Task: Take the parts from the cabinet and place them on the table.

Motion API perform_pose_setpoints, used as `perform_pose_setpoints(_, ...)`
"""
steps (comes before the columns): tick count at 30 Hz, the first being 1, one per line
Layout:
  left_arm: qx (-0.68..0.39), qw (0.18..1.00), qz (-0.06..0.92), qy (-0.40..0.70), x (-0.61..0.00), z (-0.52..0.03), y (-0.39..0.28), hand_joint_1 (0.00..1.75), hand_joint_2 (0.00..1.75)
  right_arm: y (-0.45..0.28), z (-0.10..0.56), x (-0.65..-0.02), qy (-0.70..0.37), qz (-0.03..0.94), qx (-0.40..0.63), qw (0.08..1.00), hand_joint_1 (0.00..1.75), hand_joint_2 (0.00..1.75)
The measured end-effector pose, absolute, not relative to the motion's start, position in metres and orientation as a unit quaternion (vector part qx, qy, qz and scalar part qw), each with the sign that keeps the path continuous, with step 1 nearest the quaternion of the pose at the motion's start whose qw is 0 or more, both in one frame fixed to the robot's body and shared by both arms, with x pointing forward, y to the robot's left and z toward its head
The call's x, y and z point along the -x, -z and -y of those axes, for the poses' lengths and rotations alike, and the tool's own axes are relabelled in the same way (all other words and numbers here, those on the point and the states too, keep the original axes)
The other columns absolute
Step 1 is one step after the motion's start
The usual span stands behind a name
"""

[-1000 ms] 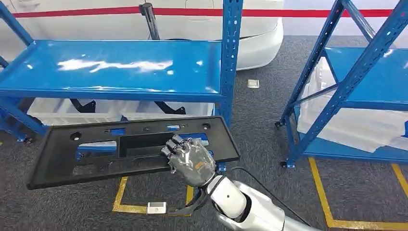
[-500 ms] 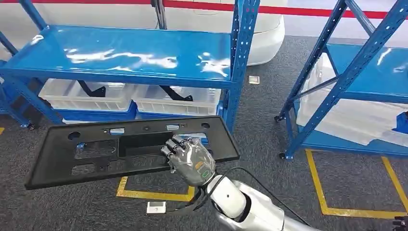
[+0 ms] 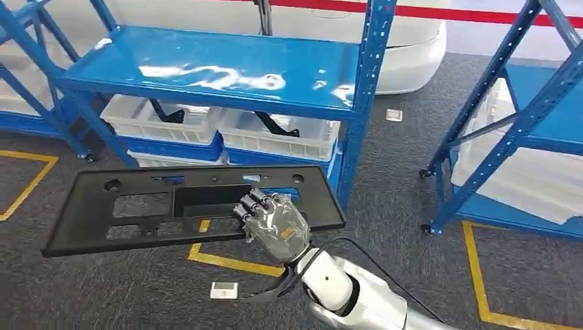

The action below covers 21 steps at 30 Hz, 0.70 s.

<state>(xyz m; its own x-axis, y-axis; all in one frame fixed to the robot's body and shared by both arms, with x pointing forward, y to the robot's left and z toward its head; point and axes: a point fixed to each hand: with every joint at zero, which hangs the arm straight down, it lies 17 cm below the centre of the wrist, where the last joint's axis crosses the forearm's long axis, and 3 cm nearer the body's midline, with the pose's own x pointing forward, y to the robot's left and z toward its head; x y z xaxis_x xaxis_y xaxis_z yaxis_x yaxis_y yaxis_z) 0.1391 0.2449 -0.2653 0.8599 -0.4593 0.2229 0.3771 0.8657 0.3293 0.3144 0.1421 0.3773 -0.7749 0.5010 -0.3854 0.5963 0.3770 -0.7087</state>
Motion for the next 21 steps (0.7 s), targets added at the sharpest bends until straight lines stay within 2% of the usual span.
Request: perform_pose_setpoints(21,-0.133,0.956,0.136,0.225,-0.129,-0.242,0.268,0.0,1.75,-0.374,-0.136,-0.319,0.45,-0.826,-0.337,0.045,1.75,1.75)
